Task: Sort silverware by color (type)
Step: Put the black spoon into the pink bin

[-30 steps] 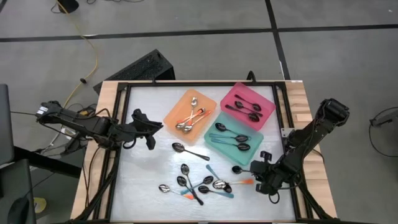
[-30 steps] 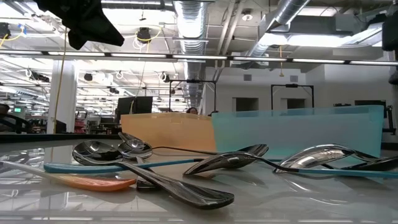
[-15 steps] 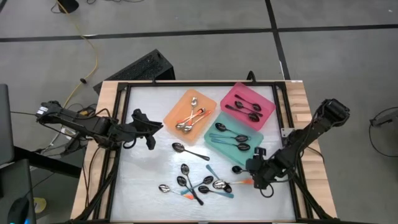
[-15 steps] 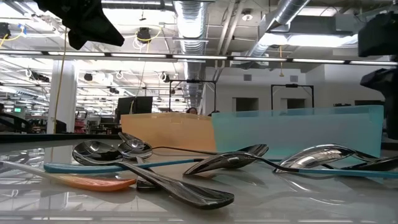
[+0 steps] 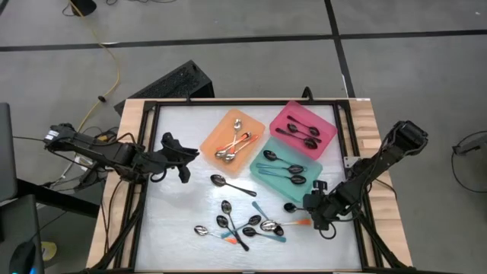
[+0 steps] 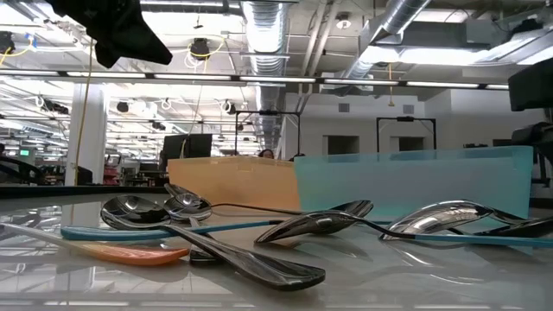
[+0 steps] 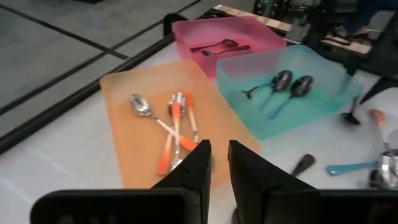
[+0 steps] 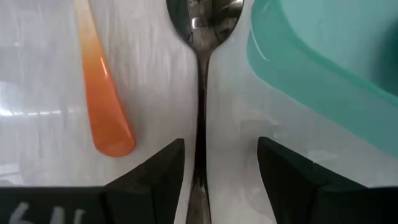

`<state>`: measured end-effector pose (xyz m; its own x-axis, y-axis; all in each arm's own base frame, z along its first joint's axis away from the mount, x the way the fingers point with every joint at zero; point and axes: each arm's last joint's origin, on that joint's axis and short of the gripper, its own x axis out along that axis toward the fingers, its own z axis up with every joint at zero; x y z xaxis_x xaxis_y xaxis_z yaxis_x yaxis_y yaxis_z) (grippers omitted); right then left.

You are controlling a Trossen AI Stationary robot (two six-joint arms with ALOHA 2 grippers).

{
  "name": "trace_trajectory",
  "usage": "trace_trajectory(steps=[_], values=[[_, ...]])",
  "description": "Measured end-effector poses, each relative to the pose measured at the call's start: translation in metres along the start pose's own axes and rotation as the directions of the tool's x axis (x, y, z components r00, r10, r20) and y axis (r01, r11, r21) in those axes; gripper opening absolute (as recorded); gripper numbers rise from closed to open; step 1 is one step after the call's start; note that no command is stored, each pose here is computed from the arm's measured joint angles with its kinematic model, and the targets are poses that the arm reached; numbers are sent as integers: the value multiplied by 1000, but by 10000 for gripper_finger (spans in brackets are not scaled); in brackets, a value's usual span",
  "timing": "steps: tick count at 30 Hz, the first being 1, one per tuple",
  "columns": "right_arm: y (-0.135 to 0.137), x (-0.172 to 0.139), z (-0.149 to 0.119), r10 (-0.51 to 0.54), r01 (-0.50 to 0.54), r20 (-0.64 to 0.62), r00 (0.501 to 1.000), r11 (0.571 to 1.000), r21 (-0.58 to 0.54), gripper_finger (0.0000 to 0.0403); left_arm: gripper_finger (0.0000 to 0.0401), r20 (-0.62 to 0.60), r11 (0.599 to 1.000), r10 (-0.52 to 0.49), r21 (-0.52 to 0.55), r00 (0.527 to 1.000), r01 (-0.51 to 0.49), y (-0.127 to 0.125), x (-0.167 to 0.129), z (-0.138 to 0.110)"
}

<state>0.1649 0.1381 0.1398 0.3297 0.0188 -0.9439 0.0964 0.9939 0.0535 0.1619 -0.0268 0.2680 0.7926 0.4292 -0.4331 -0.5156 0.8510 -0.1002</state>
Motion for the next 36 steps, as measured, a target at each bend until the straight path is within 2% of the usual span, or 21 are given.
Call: trace_trajectory(steps=[4,14,18,26,33,36], values=[[0,0,0,0,0,0,1000,1000,-5,219,41,3,999,37,14,999,-37,2,0,-1],[3,13,-1,-39,39,-38,998,999,-14,203,41,-5,999,43,14,999,-43,2,0,-2],[2,14,-2,-43,42,-44,998,999,-15,166,41,-5,999,43,14,999,-43,2,0,-2],[3,15,-1,-30,29,-46,998,1000,-8,64,41,-5,999,44,12,999,-44,2,0,-2],[5,13,0,-21,20,-49,999,1000,-10,14,41,-2,999,50,12,999,-50,3,0,-2],[7,11,3,-19,18,-57,998,1000,-20,6,41,-2,999,50,12,999,-50,3,0,-2]])
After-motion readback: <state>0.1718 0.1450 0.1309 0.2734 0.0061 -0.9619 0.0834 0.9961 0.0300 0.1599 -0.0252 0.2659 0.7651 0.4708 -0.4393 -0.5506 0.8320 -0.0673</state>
